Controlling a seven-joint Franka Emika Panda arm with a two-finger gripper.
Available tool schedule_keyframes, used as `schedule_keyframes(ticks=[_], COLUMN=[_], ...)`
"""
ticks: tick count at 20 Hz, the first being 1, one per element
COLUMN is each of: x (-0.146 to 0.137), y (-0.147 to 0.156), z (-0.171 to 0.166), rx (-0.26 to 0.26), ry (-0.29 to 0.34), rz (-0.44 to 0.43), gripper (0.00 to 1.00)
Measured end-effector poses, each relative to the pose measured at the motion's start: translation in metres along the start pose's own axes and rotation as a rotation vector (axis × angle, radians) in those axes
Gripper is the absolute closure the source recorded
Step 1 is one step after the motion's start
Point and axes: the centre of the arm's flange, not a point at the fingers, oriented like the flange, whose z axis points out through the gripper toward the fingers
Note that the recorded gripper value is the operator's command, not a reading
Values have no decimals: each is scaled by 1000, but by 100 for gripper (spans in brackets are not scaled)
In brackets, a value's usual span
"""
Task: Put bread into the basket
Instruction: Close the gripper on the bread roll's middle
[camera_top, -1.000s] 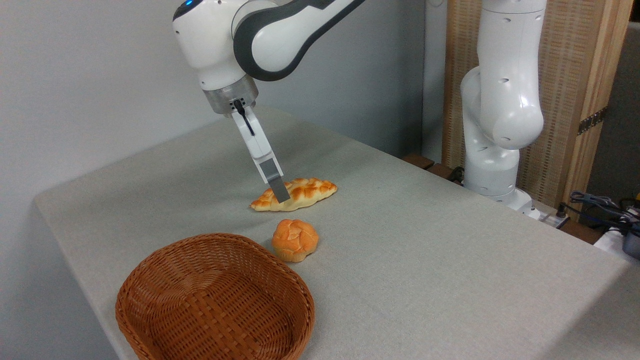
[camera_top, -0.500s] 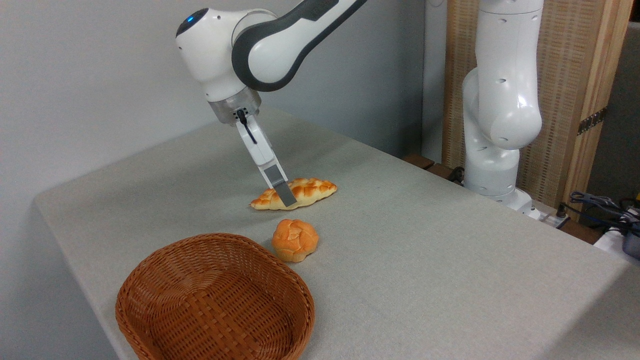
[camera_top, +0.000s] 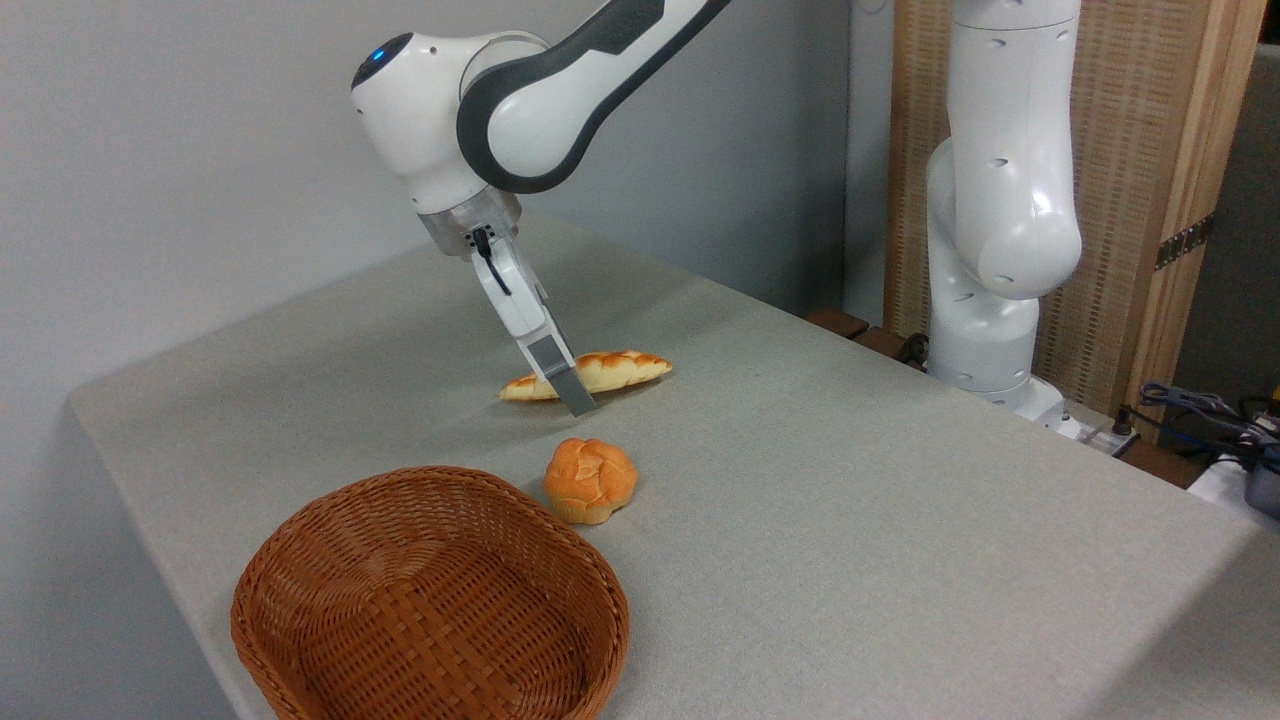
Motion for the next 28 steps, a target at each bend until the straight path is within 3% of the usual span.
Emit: schedule_keyframes(ticks=[2, 4, 28], x=[1, 2, 9], y=[1, 2, 10], z=[0, 1, -6], rx=[0, 0, 13], ry=[-1, -2, 7], rz=[2, 5, 24], gripper=[49, 65, 63])
